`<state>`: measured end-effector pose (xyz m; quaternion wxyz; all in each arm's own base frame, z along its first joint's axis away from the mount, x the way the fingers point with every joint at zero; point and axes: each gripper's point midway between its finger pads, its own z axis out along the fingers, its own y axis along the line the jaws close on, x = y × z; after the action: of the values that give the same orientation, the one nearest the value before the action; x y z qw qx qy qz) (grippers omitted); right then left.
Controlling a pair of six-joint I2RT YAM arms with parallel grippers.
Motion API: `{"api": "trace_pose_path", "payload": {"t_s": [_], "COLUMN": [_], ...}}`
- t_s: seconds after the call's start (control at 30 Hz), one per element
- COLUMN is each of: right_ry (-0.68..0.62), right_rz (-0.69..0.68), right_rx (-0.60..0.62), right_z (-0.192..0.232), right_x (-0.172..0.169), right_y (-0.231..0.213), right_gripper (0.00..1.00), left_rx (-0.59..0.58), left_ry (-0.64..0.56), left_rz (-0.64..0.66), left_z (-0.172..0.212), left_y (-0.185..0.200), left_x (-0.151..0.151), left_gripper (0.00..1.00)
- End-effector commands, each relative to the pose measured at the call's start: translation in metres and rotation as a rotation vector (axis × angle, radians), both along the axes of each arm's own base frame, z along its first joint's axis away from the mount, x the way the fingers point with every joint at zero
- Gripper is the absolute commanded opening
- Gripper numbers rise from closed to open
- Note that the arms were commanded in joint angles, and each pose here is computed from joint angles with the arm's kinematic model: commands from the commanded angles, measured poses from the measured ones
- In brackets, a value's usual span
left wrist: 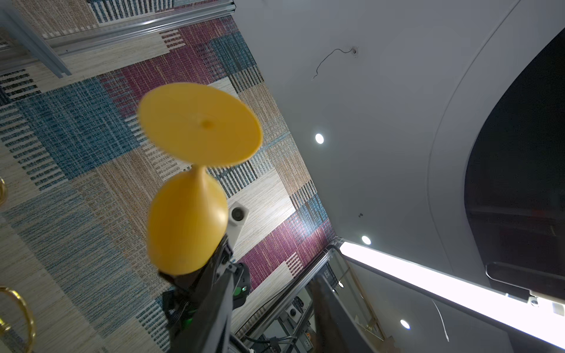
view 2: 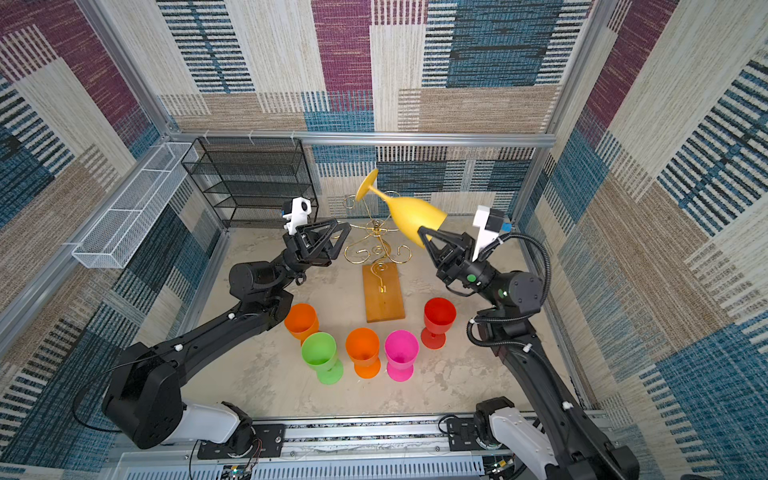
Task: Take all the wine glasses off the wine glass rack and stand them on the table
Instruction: 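Carry the yellow glass down toward the table with the right gripper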
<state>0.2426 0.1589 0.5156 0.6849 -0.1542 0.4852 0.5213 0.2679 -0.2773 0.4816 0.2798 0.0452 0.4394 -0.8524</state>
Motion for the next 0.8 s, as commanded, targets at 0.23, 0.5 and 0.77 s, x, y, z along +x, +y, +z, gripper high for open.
{"api": "trace_pose_path", "payload": {"t_s": [0.23, 0.5, 0.77], "right_ry": [0.348, 0.534, 0.71], "right_rz": [-0.76, -0.849, -0.711], "right_rx": [-0.209, -0.376, -0.516], "right_z": [-0.02, -0.068, -0.144], "right_x": [0.05, 0.089, 0.13], "right_y": [-0.099, -0.11, -0.098], "right_gripper": [0.0, 0.0, 0.0], "left_rx": [0.023, 0.035, 0.086], "left_ry": [-0.158, -0.194, -0.22], "left_rz": [0.013, 0.008, 0.031], "left_z": [0.011, 0.013, 0.012], "left_y": [0.002, 0.004, 0.007], "left_x": [-0.021, -0.031, -0.042], "left_gripper": [0.45, 0.45, 0.45]}}
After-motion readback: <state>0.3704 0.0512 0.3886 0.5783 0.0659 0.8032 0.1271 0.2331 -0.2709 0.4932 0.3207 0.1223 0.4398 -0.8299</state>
